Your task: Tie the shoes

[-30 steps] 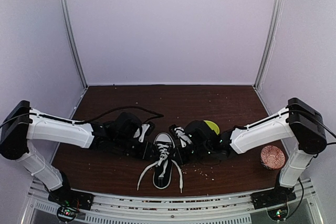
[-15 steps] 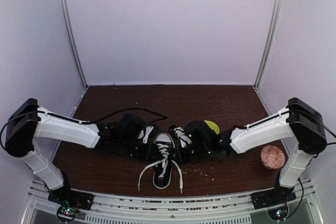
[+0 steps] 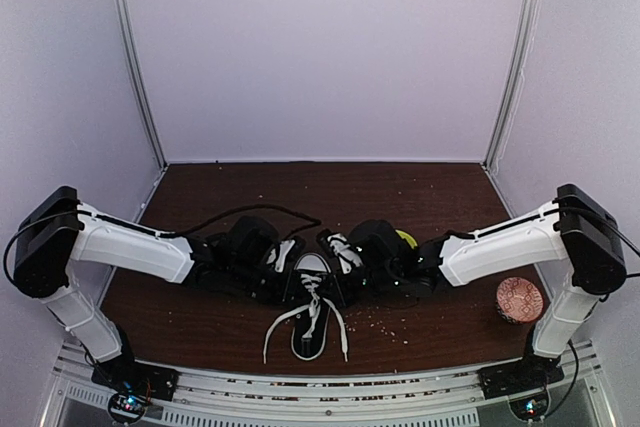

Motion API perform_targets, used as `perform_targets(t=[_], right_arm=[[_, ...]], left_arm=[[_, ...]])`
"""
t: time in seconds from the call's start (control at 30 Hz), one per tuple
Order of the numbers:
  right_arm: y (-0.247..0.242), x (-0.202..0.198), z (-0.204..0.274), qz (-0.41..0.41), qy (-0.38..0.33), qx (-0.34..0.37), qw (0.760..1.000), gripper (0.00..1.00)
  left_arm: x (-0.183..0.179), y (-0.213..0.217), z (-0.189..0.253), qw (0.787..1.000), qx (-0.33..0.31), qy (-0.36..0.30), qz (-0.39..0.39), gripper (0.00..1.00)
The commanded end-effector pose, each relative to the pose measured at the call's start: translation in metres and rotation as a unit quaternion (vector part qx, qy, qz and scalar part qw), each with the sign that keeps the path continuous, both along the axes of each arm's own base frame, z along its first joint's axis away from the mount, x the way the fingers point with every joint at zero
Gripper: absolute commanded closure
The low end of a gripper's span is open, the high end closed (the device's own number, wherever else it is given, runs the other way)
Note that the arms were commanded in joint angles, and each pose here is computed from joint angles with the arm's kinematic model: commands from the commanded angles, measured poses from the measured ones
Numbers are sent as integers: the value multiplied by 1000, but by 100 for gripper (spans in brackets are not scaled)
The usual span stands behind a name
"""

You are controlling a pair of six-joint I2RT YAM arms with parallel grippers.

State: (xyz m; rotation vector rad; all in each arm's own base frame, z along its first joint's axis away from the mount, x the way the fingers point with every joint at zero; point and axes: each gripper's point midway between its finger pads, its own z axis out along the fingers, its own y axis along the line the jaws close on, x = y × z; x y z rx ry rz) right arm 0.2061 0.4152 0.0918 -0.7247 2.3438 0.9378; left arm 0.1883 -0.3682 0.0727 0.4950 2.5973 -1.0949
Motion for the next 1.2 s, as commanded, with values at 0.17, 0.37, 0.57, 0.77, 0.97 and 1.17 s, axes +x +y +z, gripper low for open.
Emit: perform_targets(t=[0.17,0.37,0.57,0.77,0.97,1.17], right_arm=[[8,-3,18,18,-13,4,1000,100],[12,-5,9,24,-3,-5,1000,100],[15,-1,4,11,2,-14,1000,100],[17,-1,-3,16,12,-26,999,100],[10,-4,-15,15,23,-52,998,100],[5,-10,-27,16,35,-67,997,100]], left_arm=[[17,12,8,999,4,-29,35,100],[18,9,14,999,-8,-38,31,100],[17,6,17,999,-19,-43,21,100],[21,5,19,998,-24,-54,26,100],[25,4,26,997,-30,-66,34,100],[25,2,27,997,-35,-69,30,100]])
